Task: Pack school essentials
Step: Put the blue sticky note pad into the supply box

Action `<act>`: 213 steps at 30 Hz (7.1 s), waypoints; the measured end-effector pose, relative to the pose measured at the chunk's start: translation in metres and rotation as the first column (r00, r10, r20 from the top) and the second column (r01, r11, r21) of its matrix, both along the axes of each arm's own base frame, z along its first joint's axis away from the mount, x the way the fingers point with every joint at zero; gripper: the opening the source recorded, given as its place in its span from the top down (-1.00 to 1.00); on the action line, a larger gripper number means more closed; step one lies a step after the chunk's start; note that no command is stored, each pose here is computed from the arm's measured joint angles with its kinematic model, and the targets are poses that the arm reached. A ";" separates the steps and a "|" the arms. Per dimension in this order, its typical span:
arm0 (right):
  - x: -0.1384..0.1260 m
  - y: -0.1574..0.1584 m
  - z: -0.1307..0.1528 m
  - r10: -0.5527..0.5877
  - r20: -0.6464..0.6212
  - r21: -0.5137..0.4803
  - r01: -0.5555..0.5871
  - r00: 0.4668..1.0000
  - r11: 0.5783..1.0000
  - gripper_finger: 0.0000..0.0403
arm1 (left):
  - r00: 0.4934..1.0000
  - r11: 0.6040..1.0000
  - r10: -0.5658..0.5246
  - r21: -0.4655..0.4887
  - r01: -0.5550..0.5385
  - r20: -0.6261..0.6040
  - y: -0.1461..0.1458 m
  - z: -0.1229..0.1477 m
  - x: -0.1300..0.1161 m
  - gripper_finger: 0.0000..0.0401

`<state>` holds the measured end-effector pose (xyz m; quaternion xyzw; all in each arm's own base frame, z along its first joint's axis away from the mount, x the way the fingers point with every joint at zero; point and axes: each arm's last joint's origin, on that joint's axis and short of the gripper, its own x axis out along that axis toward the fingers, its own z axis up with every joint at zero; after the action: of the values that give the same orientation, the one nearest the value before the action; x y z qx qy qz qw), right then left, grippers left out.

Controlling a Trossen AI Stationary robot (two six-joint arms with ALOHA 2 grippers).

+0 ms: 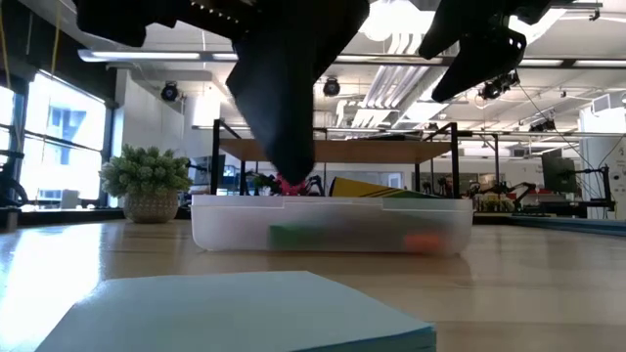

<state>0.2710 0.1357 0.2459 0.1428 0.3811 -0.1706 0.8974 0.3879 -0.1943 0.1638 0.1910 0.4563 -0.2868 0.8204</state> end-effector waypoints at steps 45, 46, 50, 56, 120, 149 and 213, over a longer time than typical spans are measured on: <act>0.000 0.001 -0.001 0.037 -0.024 0.038 -0.036 0.999 0.999 -0.97 | 0.985 0.986 0.148 0.058 -0.154 0.092 0.015 0.002 0.012 -0.78; 0.000 0.001 -0.001 0.037 -0.024 0.038 -0.036 0.999 0.999 -0.97 | 0.984 0.987 0.148 0.055 -0.154 0.098 0.015 0.003 0.012 -0.78; 0.000 0.001 -0.001 0.037 -0.024 0.038 -0.036 0.999 0.999 -0.97 | 0.983 0.987 0.149 0.046 -0.155 0.111 0.014 0.004 0.014 -0.78; 0.000 0.001 -0.001 0.037 -0.024 0.038 -0.036 0.999 0.999 -0.97 | 0.982 0.987 0.151 0.044 -0.157 0.111 0.014 0.004 0.014 -0.78; 0.000 0.001 -0.001 0.037 -0.024 0.038 -0.036 0.999 0.999 -0.97 | 0.996 0.995 0.086 0.054 -0.088 0.035 0.000 -0.002 0.001 -0.99; 0.000 0.001 0.000 0.035 -0.020 0.037 -0.035 0.999 0.999 -0.97 | 0.998 0.997 0.061 0.041 -0.061 0.000 0.009 -0.013 -0.001 -0.99; 0.001 0.002 0.001 0.036 -0.001 0.046 -0.035 0.999 0.998 -0.97 | 0.989 0.997 0.074 0.002 -0.075 -0.125 0.006 -0.025 -0.001 -0.99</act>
<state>0.2724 0.1378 0.2465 0.1566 0.3883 -0.1459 0.8963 0.3868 -0.1888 0.1386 0.1546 0.5133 -0.2679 0.8006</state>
